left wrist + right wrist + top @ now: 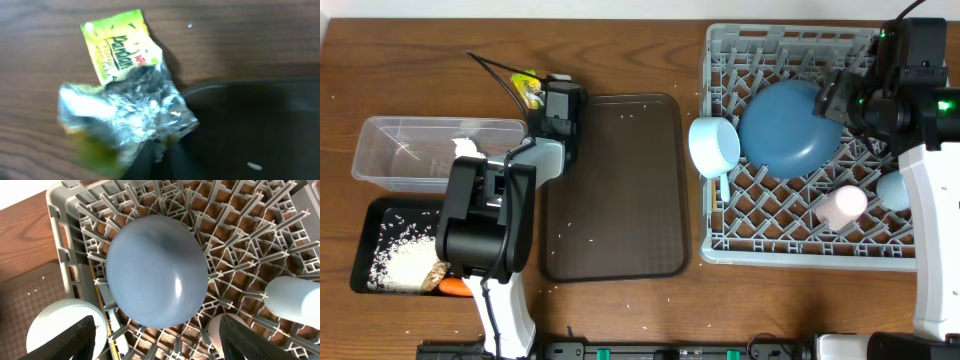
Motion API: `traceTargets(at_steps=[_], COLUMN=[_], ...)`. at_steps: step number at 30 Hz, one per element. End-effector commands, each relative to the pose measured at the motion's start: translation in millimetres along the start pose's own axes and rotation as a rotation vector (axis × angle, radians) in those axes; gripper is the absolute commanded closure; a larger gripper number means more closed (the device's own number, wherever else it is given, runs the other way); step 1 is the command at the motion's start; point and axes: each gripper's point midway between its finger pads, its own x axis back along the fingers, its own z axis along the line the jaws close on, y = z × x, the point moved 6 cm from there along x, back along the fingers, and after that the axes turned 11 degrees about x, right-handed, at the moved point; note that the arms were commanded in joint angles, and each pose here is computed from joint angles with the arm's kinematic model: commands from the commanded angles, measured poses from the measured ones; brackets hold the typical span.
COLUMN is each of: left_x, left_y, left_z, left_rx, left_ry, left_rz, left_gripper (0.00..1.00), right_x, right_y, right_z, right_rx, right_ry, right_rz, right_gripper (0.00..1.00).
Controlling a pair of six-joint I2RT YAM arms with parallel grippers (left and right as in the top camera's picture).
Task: Sort waste into correct bins and load items into the dishwasher rack
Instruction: 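Close the left gripper on the wrapper's foil end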
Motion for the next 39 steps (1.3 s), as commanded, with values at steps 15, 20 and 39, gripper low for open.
traceTargets(at_steps=[15, 20, 39], left_x=[99.2, 128.7, 7.9], left_y=[74.7, 82.5, 6.7], left_z=[-4.4, 7.0, -15.1], left_rx=[0.003, 0.057, -0.070], left_ry=[-0.055, -0.123, -0.078], left_rz=[-0.183, -0.160, -0.010], left_gripper=[0.94, 0.94, 0.44], right_x=[7.7, 7.7, 7.7], right_y=[0.3, 0.9, -1.6], right_z=[-2.4, -2.3, 0.6], right_rx=[-0.010, -0.011, -0.010], right_ry=[-0.002, -0.002, 0.026], right_rz=[-0.018, -0.021, -0.005], right_gripper=[0.27, 0.27, 0.27])
